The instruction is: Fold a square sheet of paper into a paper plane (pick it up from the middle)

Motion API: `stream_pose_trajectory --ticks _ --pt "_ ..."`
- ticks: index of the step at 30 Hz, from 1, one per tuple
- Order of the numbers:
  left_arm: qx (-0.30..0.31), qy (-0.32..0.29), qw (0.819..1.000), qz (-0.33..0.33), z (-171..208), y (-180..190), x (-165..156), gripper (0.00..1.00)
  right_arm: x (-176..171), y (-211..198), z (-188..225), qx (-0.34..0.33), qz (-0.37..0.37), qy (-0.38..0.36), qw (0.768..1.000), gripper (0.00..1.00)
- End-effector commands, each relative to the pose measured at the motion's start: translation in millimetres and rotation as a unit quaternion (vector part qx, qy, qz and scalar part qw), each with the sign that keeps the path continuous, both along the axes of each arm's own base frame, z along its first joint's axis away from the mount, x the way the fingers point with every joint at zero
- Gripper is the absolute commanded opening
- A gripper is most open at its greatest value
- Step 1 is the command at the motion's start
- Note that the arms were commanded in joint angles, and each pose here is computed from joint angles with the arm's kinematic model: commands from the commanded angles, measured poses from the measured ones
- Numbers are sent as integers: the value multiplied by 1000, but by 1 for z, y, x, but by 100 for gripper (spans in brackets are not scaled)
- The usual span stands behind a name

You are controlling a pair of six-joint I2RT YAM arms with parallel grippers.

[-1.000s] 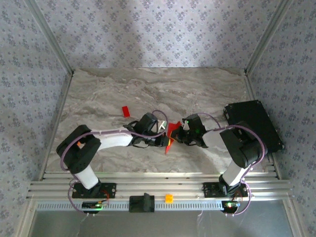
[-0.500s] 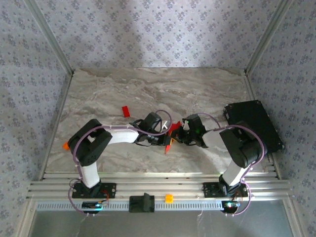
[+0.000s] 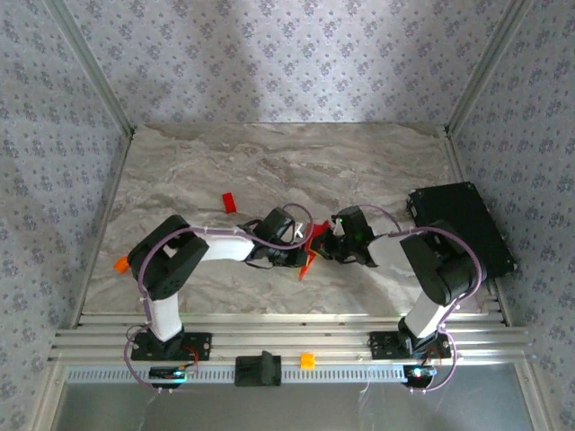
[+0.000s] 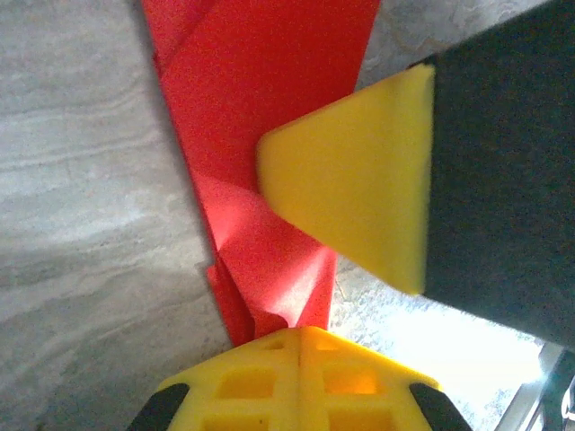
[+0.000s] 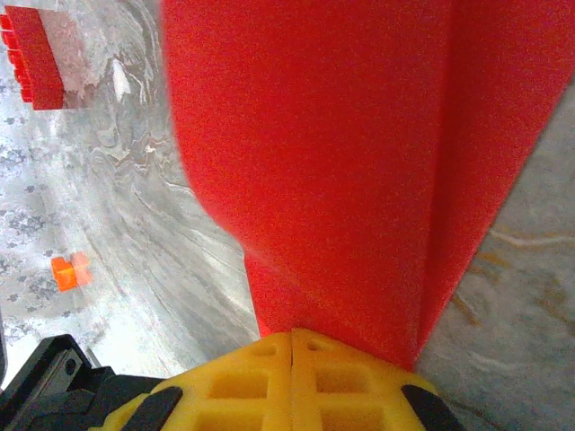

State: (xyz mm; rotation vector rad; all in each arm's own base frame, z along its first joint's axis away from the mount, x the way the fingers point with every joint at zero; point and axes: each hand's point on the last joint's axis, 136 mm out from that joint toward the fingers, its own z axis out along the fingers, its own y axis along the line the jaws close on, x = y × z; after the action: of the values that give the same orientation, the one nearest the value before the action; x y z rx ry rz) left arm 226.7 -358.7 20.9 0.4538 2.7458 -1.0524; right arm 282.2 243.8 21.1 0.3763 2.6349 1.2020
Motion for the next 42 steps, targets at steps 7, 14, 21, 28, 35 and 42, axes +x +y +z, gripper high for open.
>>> stream_pose_trajectory --ticks 7,14,21,28,35,42 --pt "70 37 997 -7 -41 42 -33 0 1 -28 29 -50 -9 -40 998 9" --pt "71 40 996 -21 -42 45 -38 0 -12 -2 31 -43 39 -58 997 4" --pt "78 42 996 -26 -44 47 -40 0 -11 6 -2 -63 52 -19 996 2" --pt "88 46 995 -27 -51 52 -43 0 5 -21 -14 -62 21 -4 998 3" --pt "92 49 994 -31 -54 54 -45 0 24 -34 5 -40 5 -28 999 4" --pt "93 49 994 -33 -54 54 -46 0 19 -23 49 -37 37 -88 995 6"
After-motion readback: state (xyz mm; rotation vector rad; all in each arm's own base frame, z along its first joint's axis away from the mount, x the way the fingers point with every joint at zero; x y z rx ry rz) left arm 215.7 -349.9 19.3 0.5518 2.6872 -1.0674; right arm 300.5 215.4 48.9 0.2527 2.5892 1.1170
